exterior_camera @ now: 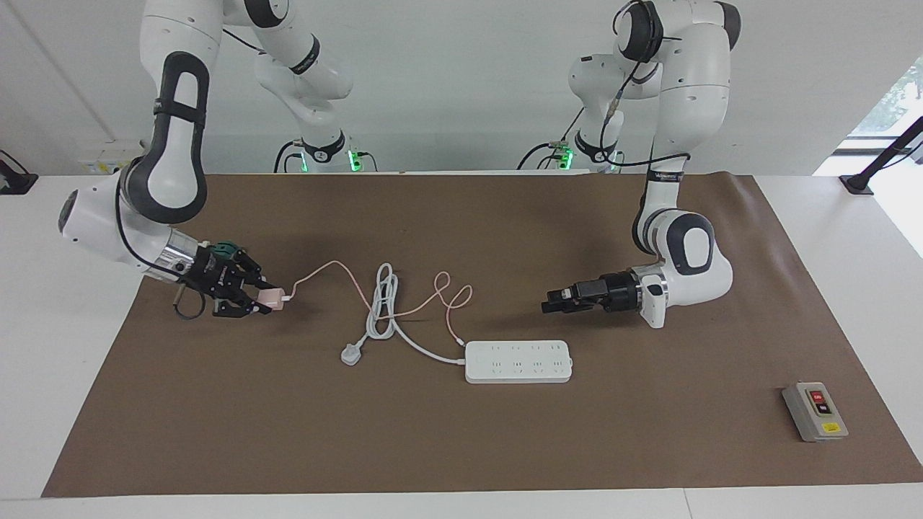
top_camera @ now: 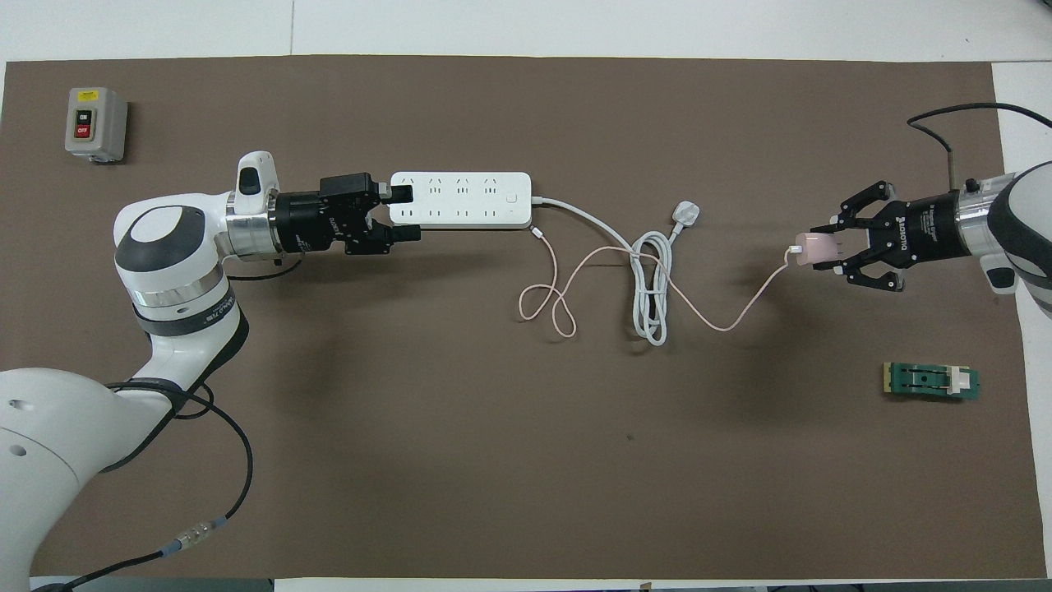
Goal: Plug charger into power strip
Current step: 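Lift the pink charger with the right gripper and carry it toward the strip, then align the charger prongs with a strip socket using the right gripper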
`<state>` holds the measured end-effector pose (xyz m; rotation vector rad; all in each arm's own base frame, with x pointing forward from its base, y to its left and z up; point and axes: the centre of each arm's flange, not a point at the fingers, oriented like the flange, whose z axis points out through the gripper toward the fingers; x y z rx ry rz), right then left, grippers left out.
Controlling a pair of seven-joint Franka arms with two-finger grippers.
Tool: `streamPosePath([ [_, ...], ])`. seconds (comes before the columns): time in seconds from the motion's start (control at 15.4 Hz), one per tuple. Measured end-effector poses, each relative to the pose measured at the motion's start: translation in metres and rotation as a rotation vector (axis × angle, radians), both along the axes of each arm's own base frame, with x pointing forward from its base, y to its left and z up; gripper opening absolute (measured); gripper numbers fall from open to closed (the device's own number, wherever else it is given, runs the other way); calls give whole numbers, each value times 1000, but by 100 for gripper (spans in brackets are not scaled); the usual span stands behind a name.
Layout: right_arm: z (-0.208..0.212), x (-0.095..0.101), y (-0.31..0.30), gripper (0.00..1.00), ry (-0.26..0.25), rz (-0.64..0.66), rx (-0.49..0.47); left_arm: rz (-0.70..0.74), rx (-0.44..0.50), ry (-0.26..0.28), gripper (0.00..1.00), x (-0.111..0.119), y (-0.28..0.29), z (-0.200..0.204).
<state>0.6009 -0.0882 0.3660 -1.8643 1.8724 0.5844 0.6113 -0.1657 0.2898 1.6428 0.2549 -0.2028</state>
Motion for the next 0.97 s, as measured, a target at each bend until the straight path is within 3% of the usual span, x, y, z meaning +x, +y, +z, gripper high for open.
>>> streamPosePath([
  [0.13,24,11,26,47,3,-28,-6,36,-35,8,100,0,-4,-1],
  [0.26,46,22,59,47,17,-57,-10,52,-62,-22,100,-1,-10,-1],
  [0.45,70,32,114,47,42,-83,-11,0,-105,-192,100,-8,-21,7],
  [0.58,82,35,145,47,45,-96,-12,-8,-108,-240,100,-16,-21,3],
  [0.78,89,38,193,47,6,-103,-22,-14,-113,-240,100,-24,-22,0],
  [0.97,91,34,248,47,-13,-103,-24,-24,-110,-177,100,-26,-36,10],
])
